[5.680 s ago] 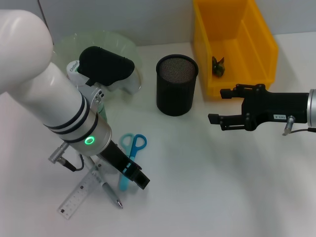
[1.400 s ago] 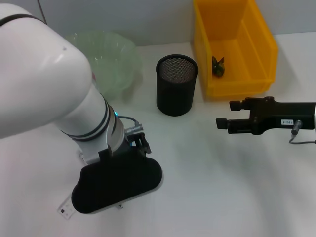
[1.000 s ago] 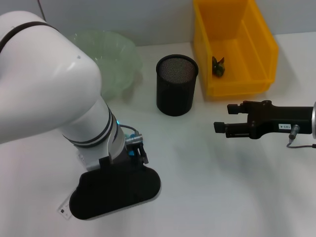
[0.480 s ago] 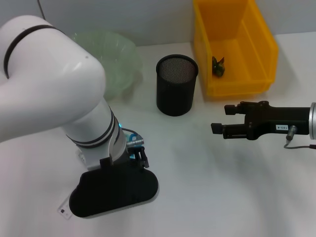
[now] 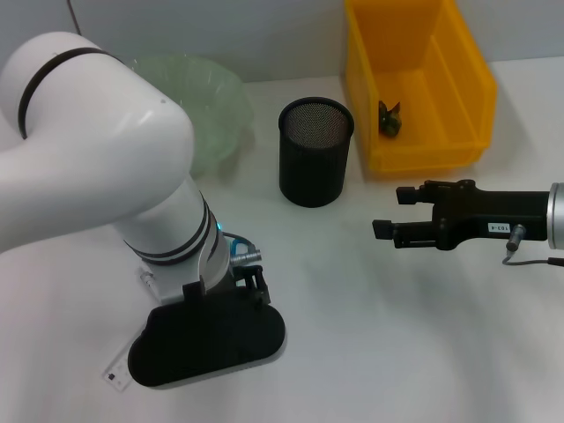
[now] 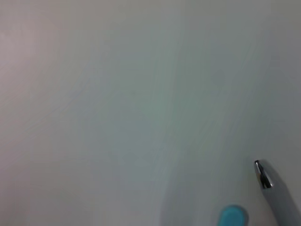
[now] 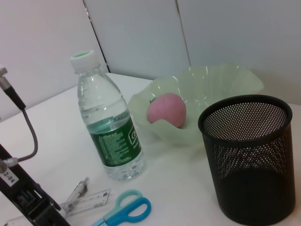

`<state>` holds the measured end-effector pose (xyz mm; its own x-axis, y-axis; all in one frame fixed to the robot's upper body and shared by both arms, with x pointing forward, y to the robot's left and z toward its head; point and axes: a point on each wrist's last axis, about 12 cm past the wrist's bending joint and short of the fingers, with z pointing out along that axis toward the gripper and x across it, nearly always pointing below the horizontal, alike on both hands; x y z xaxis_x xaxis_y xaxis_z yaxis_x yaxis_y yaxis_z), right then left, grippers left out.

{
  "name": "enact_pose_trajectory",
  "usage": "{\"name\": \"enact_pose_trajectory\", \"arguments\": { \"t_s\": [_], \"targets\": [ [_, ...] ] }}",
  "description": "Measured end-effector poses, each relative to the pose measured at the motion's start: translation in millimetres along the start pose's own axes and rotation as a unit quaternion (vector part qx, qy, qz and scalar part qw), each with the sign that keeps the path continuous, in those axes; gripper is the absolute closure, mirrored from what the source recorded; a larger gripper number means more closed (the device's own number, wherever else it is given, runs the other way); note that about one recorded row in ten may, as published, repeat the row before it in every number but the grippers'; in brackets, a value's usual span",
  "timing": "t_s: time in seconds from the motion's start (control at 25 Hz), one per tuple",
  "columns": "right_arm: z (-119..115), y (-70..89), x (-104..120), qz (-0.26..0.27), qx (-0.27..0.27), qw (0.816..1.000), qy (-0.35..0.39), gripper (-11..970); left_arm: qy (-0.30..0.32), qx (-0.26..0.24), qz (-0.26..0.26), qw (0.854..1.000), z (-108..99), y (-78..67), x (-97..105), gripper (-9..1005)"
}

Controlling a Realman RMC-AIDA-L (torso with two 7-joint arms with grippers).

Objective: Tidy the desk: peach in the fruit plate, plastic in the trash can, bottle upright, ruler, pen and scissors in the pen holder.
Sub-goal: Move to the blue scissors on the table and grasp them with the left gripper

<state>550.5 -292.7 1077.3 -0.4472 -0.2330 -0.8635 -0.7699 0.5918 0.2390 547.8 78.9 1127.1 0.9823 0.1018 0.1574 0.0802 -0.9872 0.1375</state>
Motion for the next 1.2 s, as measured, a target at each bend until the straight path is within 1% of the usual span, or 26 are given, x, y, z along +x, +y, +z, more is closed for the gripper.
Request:
{"name": "enact_pose_trajectory", "arguments": {
  "t_s": [0.68,1.0,1.2],
  "targets": [
    [1.0,0.6,0.1,0.0,-0.001,1.0,0.0,146,-0.013,-0.012,-0.005,1.0,2.6,1.2,-2.6,457],
    [1.8,0.9,-0.5,-0.001,-0.002,1.0,0.0,146,-0.009,-0.02,-0.009,1.0,5.9,1.5,-2.6,464],
    [2.0,1.1,-0.9,-0.001,-0.003,1.0,-0.001,147,-0.007,-0.016,-0.013,1.0,7.9,1.1,-2.5,468]
  ]
}}
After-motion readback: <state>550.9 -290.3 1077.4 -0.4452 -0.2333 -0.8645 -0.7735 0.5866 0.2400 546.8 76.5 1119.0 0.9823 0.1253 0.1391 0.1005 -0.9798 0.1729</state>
